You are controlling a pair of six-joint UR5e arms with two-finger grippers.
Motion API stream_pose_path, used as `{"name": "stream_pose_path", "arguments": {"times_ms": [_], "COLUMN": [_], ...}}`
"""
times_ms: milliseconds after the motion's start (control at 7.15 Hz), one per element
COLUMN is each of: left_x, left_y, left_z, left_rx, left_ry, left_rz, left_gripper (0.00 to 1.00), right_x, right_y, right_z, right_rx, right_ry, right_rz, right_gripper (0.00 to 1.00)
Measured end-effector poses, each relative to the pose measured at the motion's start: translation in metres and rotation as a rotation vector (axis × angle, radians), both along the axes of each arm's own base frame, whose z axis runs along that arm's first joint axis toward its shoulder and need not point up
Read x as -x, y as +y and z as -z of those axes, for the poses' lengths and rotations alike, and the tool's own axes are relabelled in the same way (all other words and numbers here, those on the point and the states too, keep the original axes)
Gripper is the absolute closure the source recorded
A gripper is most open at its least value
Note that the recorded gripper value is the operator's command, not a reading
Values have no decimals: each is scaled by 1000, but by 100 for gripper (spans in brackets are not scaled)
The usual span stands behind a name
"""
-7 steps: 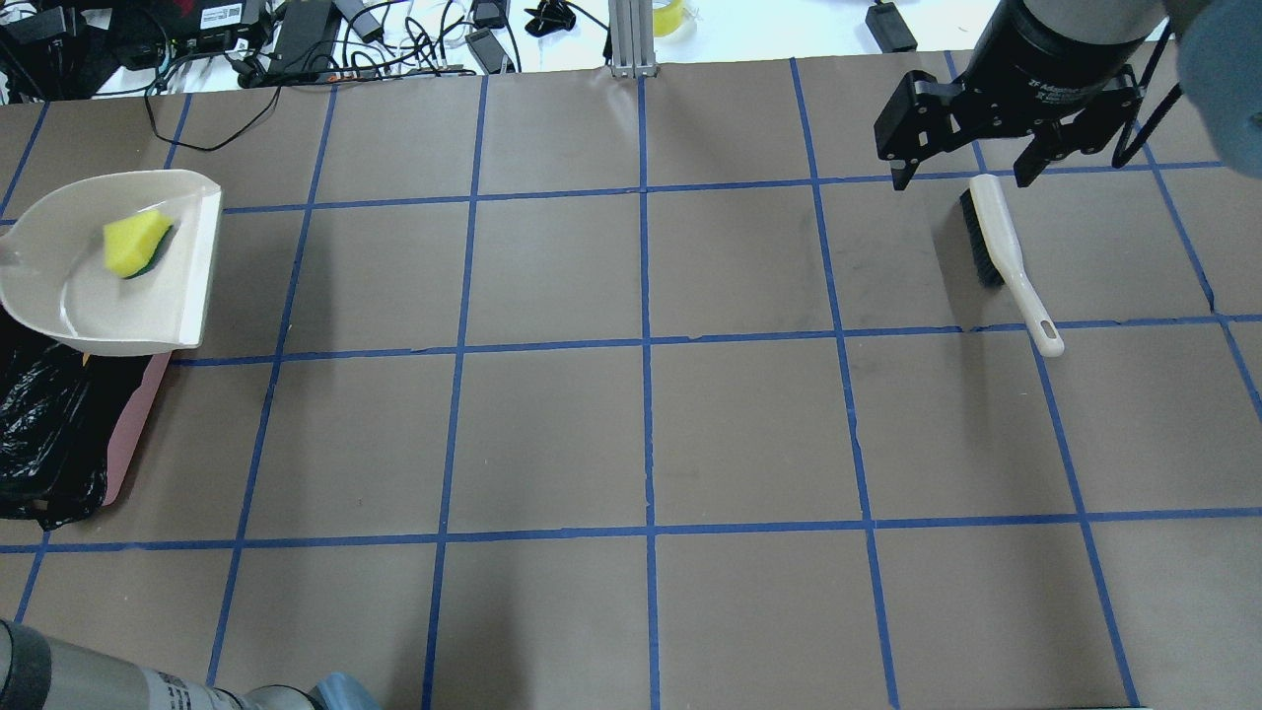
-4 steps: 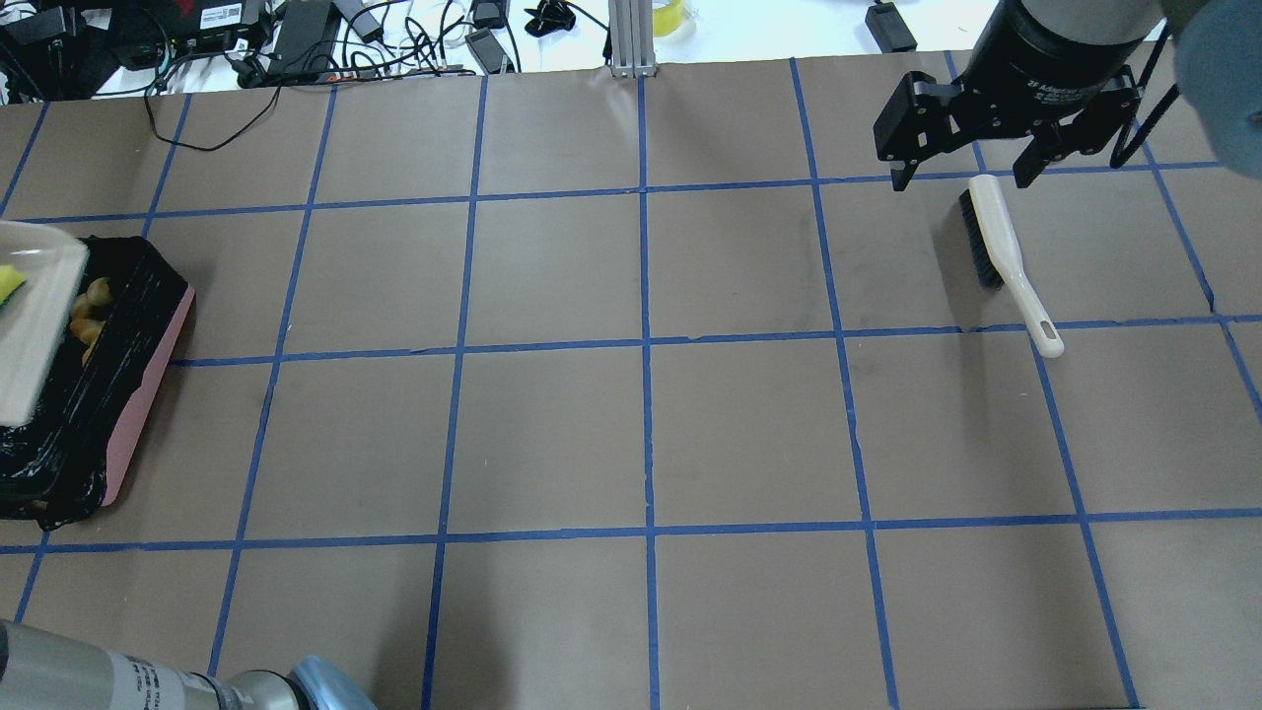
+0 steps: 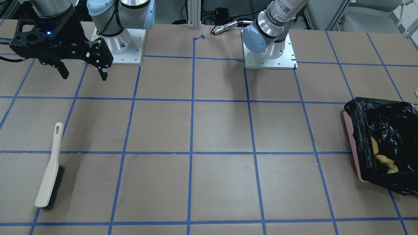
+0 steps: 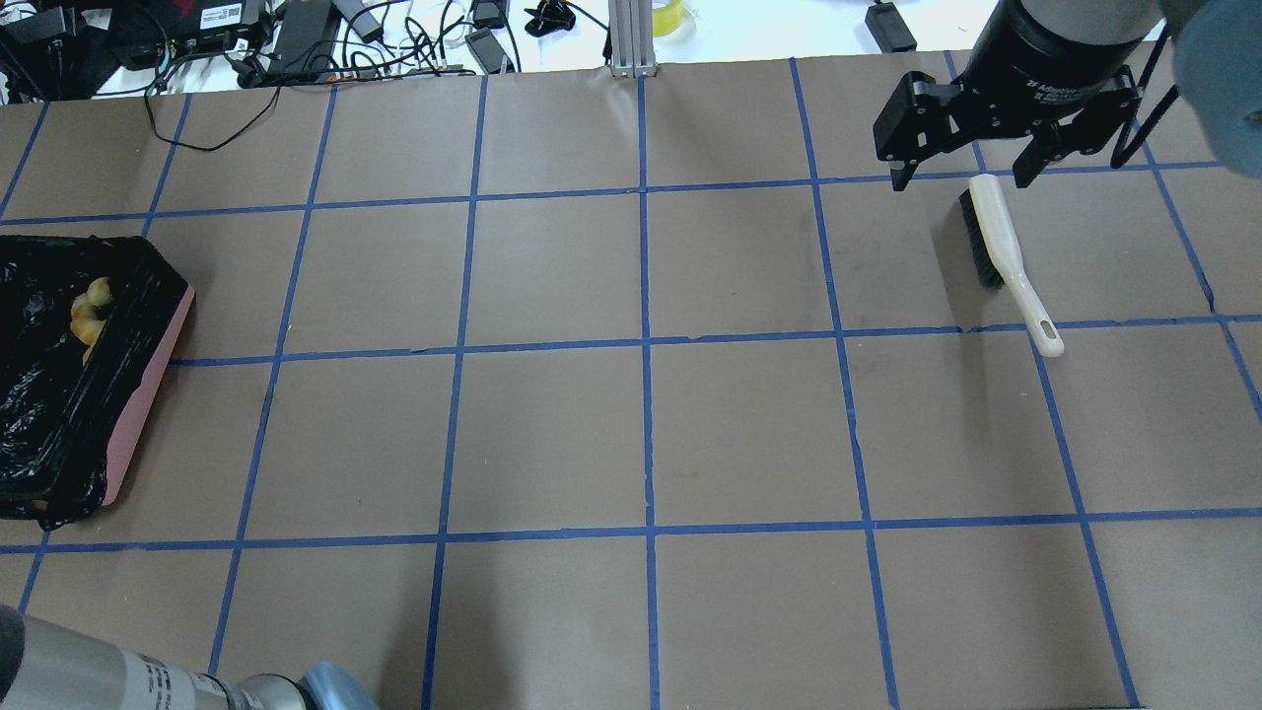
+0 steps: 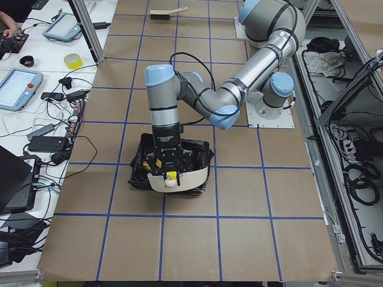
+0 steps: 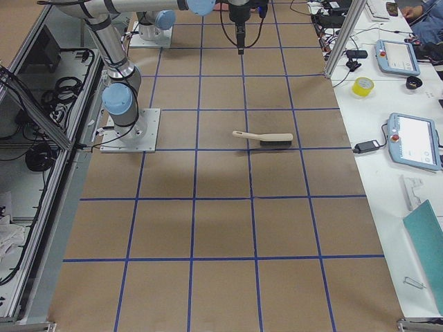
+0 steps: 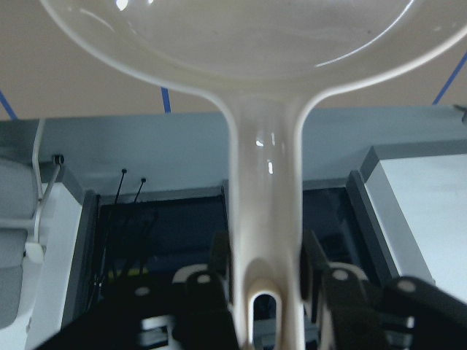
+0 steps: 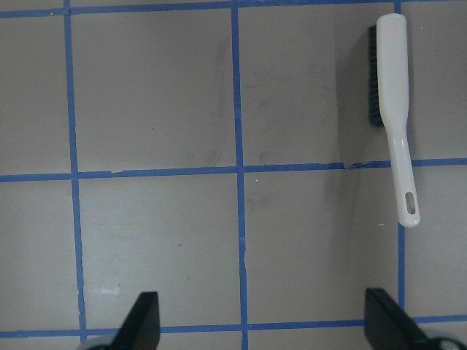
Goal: Sweep and dump trash into bin
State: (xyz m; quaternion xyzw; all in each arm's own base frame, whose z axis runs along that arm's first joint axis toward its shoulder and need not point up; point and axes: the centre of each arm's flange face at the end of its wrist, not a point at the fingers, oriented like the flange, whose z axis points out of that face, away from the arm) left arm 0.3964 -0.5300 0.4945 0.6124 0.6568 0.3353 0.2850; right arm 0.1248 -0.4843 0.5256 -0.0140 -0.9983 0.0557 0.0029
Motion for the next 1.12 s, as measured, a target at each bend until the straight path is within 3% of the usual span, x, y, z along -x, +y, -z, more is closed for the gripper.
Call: {"name": "stream_pose_path", "arguments": {"times_ms": [280, 840, 1119], "left_x": [81, 128, 130], "left_y": [-13, 0, 0], "left_z": [17, 65, 58], "left_rx": [41, 66, 50], "left_ry": [-137, -197, -201], "left_rz": [19, 19, 42], "left_gripper": [100, 100, 100], "right_x": [0, 0, 0], "right_y": [0, 0, 0], "right_z": [0, 0, 0], "right_rx": [-1, 0, 0], "right_ry": [-1, -1, -1], "right_rz": [0, 1, 0], "right_gripper": [0, 0, 0]}}
